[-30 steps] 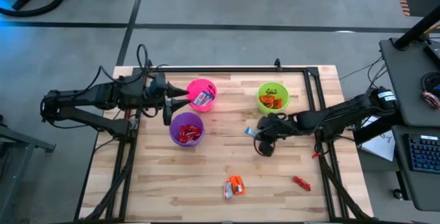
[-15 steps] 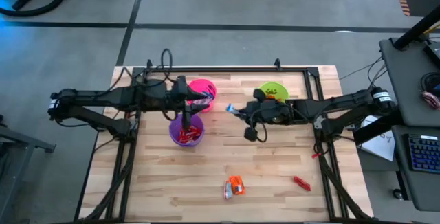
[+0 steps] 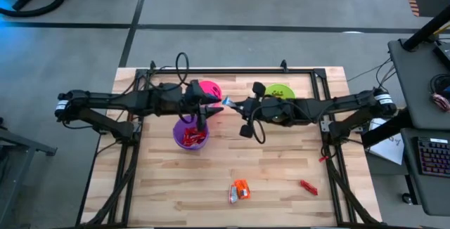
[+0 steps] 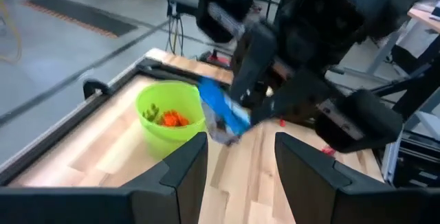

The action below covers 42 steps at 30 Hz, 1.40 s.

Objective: Sort candy
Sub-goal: Put the white chocolate into the pink

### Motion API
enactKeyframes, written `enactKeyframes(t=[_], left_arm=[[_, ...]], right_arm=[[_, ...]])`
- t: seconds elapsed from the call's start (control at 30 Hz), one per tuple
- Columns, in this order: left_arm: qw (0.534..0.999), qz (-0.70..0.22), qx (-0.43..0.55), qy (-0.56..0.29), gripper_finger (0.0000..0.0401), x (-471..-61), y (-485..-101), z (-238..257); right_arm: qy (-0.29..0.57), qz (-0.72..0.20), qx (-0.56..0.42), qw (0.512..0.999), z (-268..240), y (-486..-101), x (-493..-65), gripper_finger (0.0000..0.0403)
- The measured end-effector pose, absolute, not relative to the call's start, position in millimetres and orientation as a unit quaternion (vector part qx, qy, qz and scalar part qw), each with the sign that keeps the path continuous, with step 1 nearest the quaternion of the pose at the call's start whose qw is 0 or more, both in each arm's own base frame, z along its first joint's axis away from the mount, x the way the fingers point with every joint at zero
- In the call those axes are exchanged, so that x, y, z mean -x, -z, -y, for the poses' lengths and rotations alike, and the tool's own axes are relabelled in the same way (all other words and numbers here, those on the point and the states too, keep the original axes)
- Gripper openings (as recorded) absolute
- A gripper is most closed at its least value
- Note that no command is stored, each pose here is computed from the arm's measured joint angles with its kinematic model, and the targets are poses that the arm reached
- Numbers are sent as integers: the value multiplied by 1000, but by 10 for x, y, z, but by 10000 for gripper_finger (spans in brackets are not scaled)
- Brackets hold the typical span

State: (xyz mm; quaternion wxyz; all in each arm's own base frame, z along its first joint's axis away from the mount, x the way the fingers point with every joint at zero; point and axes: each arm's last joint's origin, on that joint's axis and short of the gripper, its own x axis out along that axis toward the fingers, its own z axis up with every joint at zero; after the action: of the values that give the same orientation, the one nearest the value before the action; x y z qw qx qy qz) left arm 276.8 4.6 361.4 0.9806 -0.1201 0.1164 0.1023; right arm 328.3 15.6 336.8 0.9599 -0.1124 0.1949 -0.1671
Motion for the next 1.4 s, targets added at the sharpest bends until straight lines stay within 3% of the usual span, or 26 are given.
enactKeyframes(t=[0.5,0.6,0.8,1.2,1.4], left_arm=[[975,-91,150,-136,147,-2910,-3560,-100],[975,-88,150,-136,118,-2929,-3555,-101],[974,-86,147,-147,15,-2932,-3552,-123],[969,-90,144,-181,5,-2917,-3536,-243],[948,-169,137,-234,4,-2829,-3409,-476]], right_arm=[[174,-194,153,953,-151,-3386,-3312,34],[172,-197,160,952,-151,-3377,-3311,34],[167,-199,169,951,-151,-3374,-3312,35],[190,-197,100,957,-63,-3419,-3255,141],[212,-213,60,952,34,-3432,-3163,177]])
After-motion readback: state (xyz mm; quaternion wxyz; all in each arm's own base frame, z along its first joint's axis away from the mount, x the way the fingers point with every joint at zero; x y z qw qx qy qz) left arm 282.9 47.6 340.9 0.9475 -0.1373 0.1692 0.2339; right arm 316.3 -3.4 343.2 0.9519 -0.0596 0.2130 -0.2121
